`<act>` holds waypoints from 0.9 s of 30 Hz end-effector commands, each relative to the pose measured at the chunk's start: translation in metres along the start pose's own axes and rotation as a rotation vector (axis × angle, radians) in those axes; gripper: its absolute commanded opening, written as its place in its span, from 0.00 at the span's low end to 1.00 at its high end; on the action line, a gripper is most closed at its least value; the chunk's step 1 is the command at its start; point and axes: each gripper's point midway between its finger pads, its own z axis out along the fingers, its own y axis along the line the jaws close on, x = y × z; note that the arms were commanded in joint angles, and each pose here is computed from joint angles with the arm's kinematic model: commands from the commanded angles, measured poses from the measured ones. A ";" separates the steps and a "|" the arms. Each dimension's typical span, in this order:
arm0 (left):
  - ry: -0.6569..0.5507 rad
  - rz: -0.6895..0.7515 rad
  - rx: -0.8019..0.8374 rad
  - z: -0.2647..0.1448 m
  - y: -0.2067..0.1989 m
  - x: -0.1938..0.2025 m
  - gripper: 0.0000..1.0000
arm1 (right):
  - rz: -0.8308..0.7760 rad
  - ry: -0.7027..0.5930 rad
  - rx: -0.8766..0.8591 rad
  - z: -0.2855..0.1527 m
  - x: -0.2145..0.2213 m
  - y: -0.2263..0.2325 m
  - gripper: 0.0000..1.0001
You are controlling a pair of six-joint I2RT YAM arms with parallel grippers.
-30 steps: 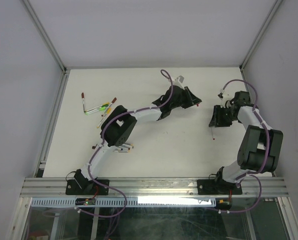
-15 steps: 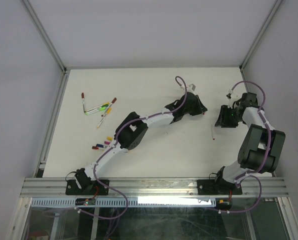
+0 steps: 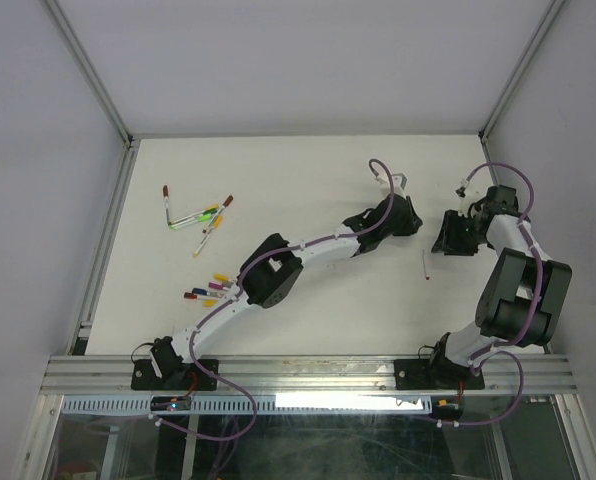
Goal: Open the pen caps
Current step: Place the pen cap at the center of the board.
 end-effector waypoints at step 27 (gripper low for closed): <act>-0.093 0.091 -0.093 0.012 0.014 0.004 0.11 | -0.014 -0.089 -0.006 -0.011 -0.024 0.001 0.42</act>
